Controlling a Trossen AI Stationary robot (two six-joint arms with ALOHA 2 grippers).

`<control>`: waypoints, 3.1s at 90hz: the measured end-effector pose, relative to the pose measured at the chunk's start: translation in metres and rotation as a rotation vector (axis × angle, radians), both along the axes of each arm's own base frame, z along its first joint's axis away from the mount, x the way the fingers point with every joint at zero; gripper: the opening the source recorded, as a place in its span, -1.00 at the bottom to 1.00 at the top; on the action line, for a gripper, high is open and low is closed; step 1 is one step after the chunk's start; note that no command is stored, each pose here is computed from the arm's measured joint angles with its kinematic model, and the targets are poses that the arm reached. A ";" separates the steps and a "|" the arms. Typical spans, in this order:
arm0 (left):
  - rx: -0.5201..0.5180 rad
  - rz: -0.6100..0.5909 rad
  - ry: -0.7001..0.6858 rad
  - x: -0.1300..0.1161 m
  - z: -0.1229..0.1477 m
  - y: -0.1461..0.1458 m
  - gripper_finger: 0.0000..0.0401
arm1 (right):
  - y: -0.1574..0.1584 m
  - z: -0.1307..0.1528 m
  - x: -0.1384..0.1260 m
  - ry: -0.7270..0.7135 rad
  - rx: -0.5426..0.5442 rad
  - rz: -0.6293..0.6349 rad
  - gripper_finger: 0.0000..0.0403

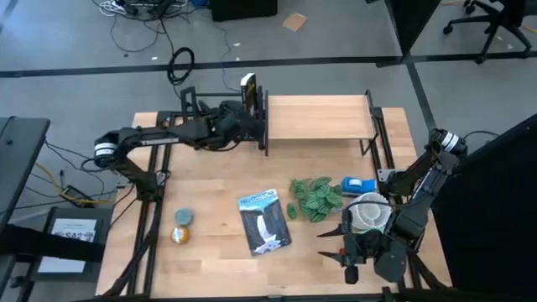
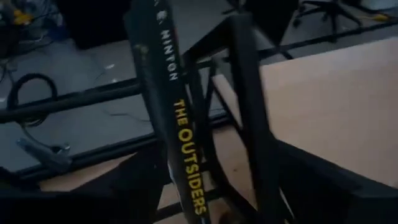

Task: Stock shelves
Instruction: Remove the black book from the black book shelf

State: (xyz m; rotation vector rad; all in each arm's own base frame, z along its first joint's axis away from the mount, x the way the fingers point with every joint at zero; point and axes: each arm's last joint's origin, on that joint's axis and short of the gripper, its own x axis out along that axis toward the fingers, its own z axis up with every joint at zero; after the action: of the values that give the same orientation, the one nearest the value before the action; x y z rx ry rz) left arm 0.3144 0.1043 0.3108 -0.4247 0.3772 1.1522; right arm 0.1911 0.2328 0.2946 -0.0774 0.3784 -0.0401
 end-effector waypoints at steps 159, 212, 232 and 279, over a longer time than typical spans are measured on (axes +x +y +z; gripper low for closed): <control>-0.055 -0.492 -0.048 -0.023 0.123 -0.203 -0.85 | 0.008 0.000 -0.010 -0.004 0.023 0.036 -0.22; -0.443 -0.407 -0.865 -0.017 -0.097 -0.361 -0.79 | 0.033 0.024 -0.028 -0.186 0.123 0.124 -0.24; -0.487 -0.337 -0.801 -0.023 -0.133 -0.352 -0.78 | 0.034 0.027 -0.028 -0.204 0.152 0.124 -0.24; -0.623 -0.188 -0.776 -0.040 -0.168 -0.335 -0.65 | 0.035 0.027 -0.027 -0.207 0.167 0.124 -0.27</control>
State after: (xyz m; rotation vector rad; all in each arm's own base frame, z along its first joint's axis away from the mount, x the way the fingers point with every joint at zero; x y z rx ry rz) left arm 0.2744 -0.2303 0.1427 -1.3001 0.0753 0.5928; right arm 0.1636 0.2674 0.3218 0.0683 0.1682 0.1053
